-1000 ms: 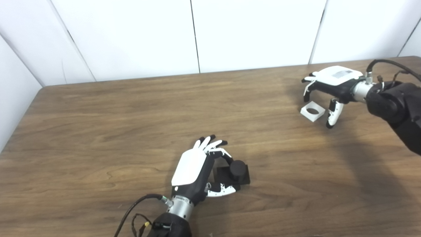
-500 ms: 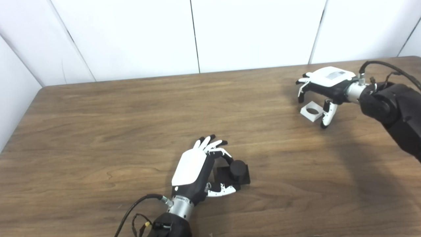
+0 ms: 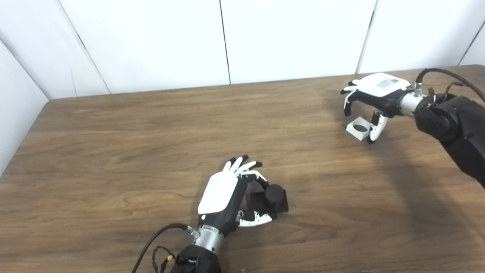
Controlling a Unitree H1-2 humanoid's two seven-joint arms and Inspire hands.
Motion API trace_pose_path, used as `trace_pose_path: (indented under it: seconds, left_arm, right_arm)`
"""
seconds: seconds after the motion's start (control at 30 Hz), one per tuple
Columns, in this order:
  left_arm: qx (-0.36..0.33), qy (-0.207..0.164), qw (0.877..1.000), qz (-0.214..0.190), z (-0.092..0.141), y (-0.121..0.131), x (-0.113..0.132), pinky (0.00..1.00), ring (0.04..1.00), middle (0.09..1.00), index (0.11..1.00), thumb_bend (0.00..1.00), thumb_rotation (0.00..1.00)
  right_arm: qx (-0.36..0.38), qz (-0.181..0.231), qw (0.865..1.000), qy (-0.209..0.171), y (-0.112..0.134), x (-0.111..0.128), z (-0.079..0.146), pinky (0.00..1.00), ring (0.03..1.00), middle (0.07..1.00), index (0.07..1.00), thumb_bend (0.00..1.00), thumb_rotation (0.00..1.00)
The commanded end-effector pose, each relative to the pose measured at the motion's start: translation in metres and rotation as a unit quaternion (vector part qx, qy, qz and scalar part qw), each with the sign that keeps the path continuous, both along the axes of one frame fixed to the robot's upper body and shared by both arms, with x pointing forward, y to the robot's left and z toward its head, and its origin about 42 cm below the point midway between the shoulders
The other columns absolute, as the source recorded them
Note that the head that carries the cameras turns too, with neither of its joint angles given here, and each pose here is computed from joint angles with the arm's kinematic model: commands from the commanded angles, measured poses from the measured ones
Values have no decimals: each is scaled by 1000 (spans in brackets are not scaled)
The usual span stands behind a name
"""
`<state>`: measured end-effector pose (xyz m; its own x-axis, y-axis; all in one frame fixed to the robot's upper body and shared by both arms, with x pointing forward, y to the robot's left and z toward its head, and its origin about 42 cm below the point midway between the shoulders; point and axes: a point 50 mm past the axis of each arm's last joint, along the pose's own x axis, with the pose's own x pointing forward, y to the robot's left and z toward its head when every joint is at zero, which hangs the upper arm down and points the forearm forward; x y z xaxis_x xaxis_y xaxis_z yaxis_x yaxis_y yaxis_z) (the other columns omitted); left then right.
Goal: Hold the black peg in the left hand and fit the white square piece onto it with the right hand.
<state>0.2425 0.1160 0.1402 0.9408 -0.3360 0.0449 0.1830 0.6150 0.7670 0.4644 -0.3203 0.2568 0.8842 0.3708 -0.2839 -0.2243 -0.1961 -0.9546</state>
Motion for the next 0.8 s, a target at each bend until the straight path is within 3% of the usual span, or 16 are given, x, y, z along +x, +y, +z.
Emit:
trace_pose_path:
  seconds: [0.0,0.77]
  left_arm:
    - [8,-4,1000,-2,1,0,2,1000,978,868,487,513,73]
    - [9,-3,1000,-4,2,3,3,1000,982,871,487,512,74]
  right_arm:
    - [8,15,999,-47,2,10,33,915,983,924,634,875,94]
    - [1,6,999,-35,-6,11,25,902,978,921,642,853,103]
